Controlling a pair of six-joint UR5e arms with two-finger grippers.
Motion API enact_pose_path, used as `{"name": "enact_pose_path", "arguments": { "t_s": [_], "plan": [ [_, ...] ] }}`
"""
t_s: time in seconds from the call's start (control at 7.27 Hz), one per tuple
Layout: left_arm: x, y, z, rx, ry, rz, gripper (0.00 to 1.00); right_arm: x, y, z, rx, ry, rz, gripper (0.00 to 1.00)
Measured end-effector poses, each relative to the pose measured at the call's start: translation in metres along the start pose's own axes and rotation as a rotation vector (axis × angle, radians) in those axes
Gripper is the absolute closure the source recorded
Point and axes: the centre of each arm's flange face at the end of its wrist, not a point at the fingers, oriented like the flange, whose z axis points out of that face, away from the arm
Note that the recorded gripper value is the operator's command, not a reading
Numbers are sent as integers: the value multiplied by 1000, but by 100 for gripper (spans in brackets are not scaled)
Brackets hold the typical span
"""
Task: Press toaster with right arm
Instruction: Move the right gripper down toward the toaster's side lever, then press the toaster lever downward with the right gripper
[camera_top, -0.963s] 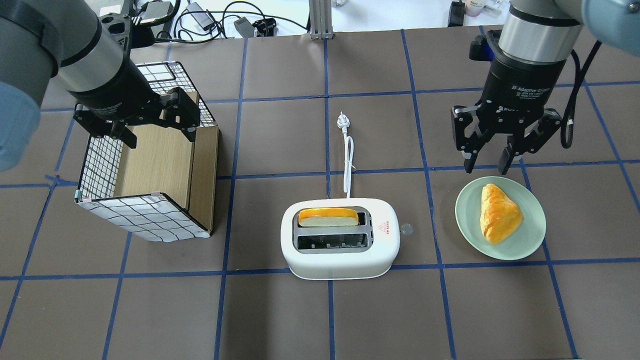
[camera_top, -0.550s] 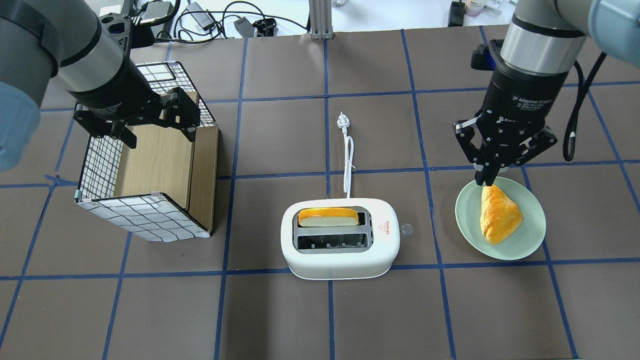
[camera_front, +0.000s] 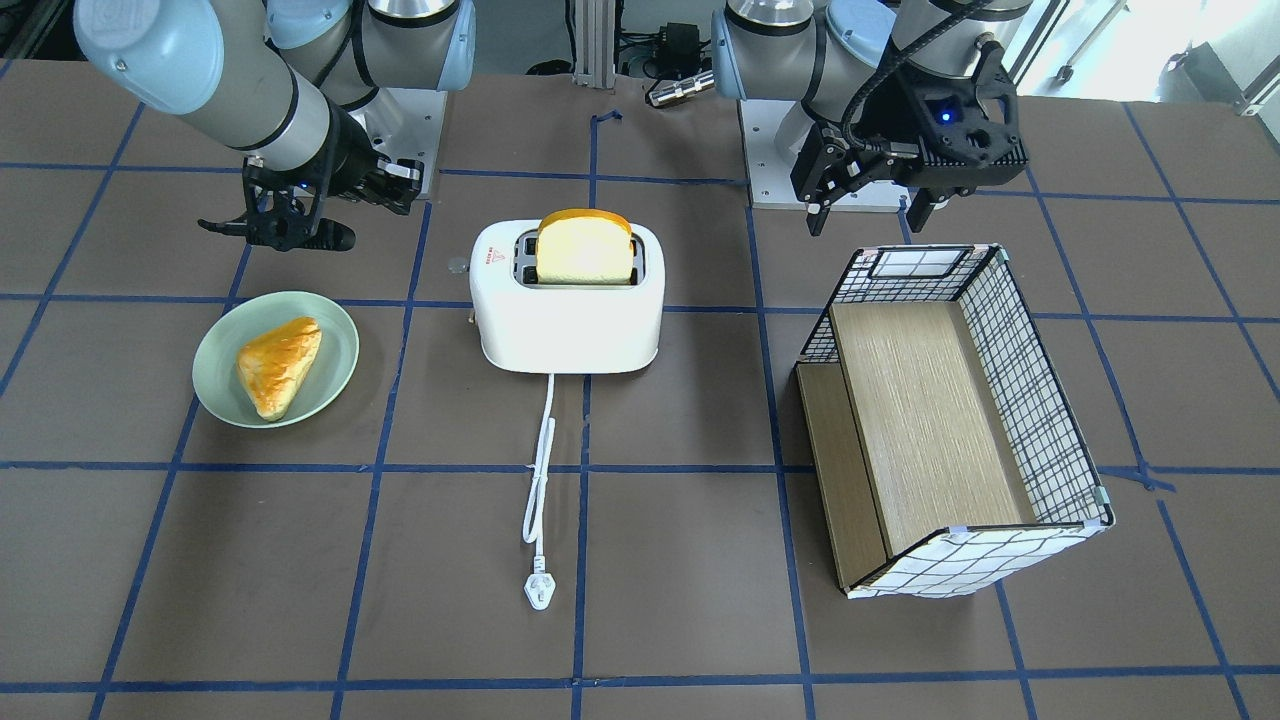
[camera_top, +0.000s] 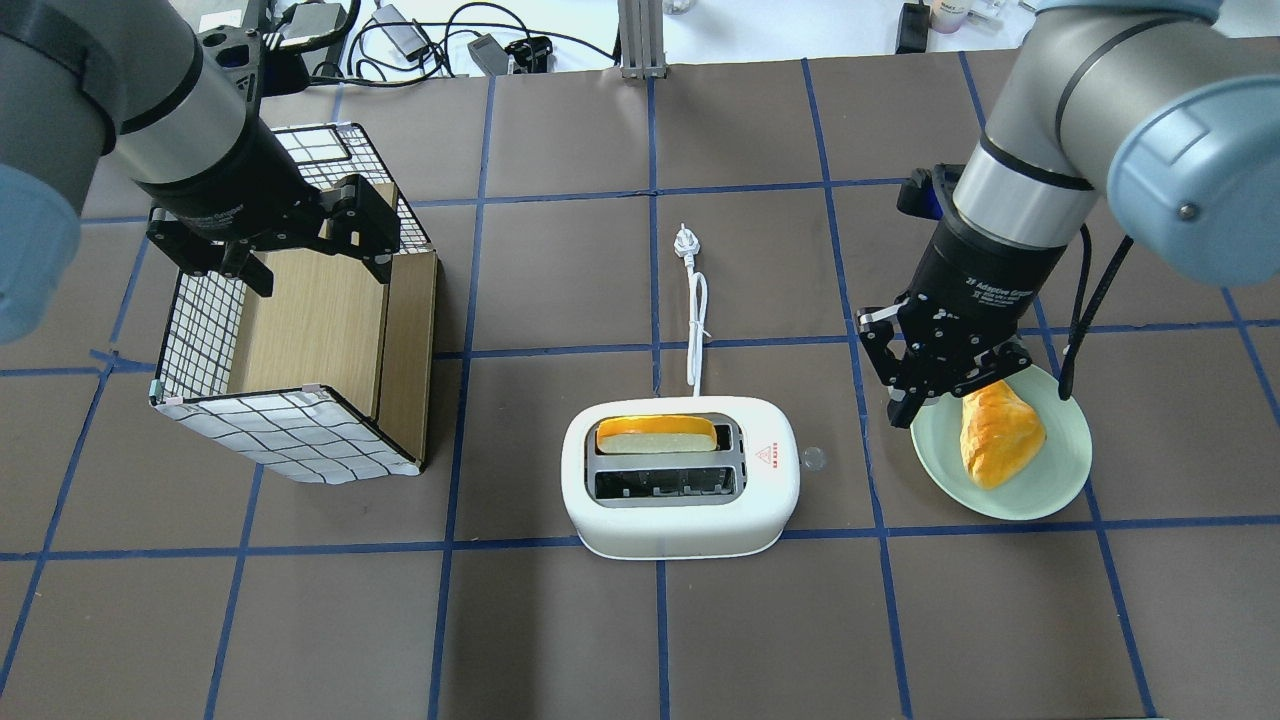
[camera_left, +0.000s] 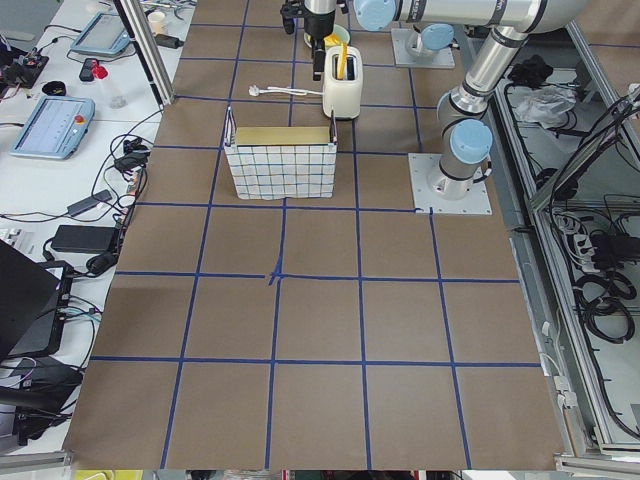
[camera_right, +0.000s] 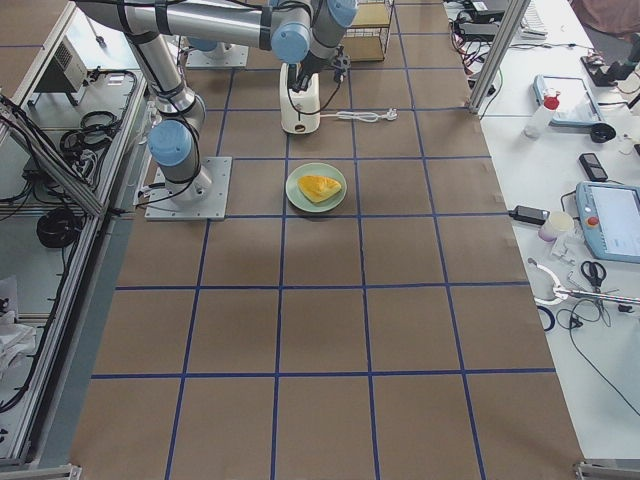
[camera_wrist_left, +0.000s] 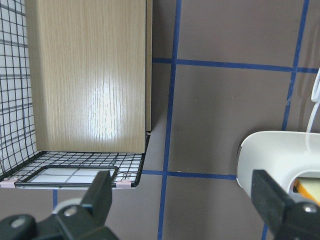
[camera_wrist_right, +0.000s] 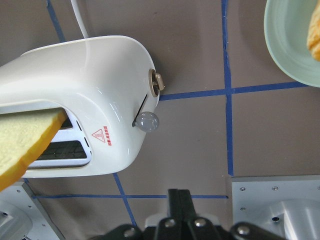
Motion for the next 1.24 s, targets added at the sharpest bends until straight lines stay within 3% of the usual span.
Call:
{"name": "enact_pose_path", "arguments": {
  "t_s": [0.41, 0.69, 1.24],
  "plan": [
    [0, 0, 0, 0, 0, 0, 0, 1, -18, 35, -12, -59, 0, 100],
    [0, 0, 0, 0, 0, 0, 0, 2, -34, 52, 16, -77, -2, 100],
    [0, 0, 0, 0, 0, 0, 0, -2, -40, 58, 46, -125, -7, 100]
  ]
}}
